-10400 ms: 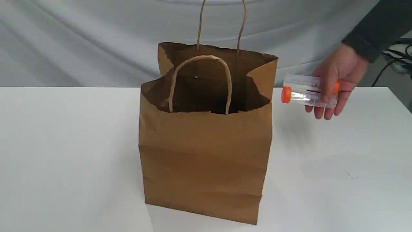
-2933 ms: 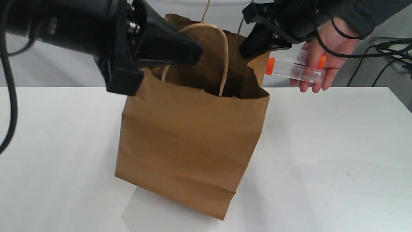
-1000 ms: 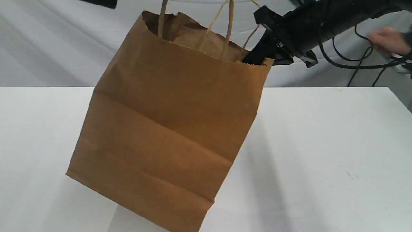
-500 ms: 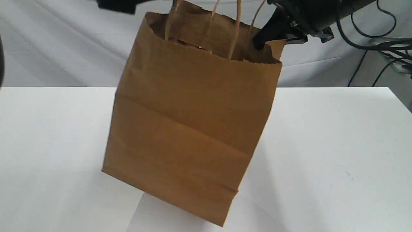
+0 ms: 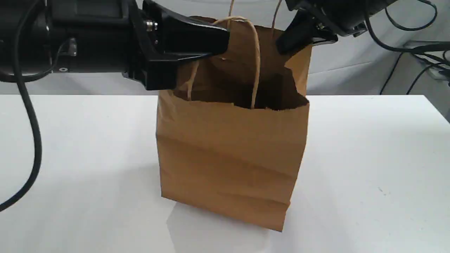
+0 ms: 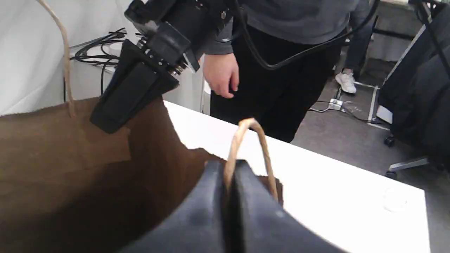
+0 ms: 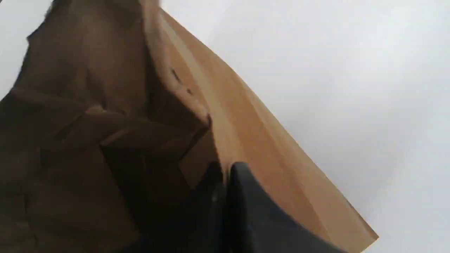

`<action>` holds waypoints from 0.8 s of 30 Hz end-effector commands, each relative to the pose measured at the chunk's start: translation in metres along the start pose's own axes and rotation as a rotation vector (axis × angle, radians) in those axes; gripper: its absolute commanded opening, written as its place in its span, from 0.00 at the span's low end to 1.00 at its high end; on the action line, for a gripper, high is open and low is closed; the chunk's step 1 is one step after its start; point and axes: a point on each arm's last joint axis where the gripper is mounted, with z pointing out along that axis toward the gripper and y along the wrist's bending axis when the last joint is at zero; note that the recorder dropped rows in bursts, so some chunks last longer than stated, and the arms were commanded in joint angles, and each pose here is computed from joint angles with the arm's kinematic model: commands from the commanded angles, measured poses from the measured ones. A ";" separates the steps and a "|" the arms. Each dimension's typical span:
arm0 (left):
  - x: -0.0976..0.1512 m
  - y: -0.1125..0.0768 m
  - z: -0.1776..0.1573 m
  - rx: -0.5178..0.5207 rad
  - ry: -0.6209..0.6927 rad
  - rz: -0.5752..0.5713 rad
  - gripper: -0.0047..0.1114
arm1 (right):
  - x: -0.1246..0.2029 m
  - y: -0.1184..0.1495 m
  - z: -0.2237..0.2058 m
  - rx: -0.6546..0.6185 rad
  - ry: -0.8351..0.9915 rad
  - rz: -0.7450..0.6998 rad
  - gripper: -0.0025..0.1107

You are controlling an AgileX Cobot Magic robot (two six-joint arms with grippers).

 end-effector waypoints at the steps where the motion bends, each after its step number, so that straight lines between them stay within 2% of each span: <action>1: 0.002 -0.002 0.000 -0.006 -0.024 -0.037 0.04 | -0.002 0.002 -0.002 0.000 -0.015 -0.016 0.02; 12: 0.012 0.003 0.000 -0.048 0.002 -0.032 0.04 | 0.001 -0.014 0.021 -0.005 0.033 0.025 0.02; 24: 0.025 0.008 0.003 -0.085 0.038 -0.030 0.04 | 0.003 -0.019 0.025 0.014 0.051 0.026 0.02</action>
